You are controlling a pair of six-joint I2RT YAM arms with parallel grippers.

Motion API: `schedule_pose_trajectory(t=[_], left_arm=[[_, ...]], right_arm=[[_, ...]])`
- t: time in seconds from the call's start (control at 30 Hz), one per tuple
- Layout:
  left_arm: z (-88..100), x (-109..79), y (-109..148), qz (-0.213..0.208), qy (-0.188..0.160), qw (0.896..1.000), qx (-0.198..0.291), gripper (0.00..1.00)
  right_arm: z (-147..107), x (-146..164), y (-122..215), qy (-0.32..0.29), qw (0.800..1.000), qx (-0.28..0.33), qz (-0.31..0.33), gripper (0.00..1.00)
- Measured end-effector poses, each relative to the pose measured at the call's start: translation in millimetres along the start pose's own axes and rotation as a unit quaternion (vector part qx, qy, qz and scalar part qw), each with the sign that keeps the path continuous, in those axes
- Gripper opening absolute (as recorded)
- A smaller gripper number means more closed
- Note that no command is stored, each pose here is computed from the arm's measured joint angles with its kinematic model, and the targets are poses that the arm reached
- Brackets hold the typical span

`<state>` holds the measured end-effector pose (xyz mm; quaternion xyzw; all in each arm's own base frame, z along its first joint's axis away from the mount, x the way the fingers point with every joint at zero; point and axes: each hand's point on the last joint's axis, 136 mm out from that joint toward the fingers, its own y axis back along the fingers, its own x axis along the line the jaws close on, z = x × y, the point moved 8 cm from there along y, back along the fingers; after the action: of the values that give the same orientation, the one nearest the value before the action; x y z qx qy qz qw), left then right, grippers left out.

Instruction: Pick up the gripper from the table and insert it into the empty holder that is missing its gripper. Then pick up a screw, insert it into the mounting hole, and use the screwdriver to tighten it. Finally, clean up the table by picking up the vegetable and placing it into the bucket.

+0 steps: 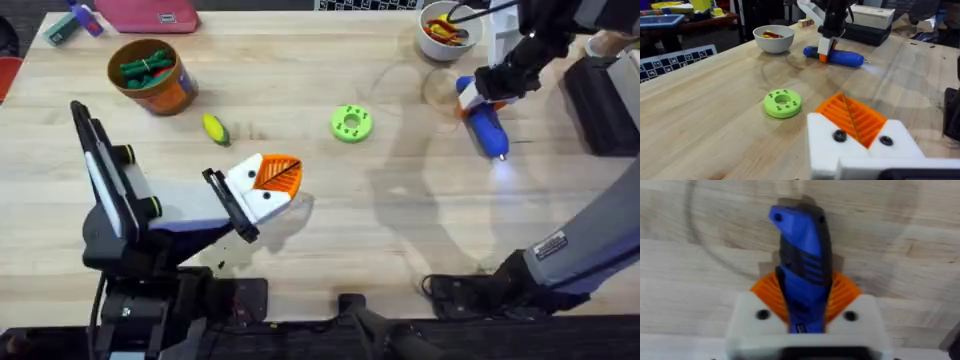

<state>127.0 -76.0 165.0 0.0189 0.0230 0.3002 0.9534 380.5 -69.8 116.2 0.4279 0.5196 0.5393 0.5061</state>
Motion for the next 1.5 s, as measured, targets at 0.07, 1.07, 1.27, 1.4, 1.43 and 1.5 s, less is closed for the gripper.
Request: schedule_pose_trajectory(t=[0.07, 1.07, 1.27, 1.4, 1.43, 1.5], left_arm=[[0.0, 0.0, 0, 0.0, 0.0, 1.0, 0.0, 0.009], [0.0, 0.0, 0, 0.0, 0.0, 1.0, 0.0, 0.009], [0.0, 0.0, 0, 0.0, 0.0, 1.0, 0.0, 0.009], [0.0, 0.0, 0, 0.0, 0.0, 1.0, 0.0, 0.009], [0.0, 0.0, 0, 0.0, 0.0, 1.0, 0.0, 0.009], [0.0, 0.0, 0, 0.0, 0.0, 1.0, 0.0, 0.009]], right_arm=[[0, 0, -2, -0.001, 1.0, 0.003, -0.002, 0.039], [6, -4, 172, -0.062, 0.982, -0.173, -0.047, 0.025], [15, 24, 234, -0.061, 0.954, -0.289, -0.046, 0.025], [21, 55, 273, -0.051, 0.924, -0.378, -0.027, 0.025], [21, 62, 281, -0.049, 0.917, -0.395, -0.021, 0.025], [18, 78, 299, -0.042, 0.902, -0.43, -0.004, 0.025]])
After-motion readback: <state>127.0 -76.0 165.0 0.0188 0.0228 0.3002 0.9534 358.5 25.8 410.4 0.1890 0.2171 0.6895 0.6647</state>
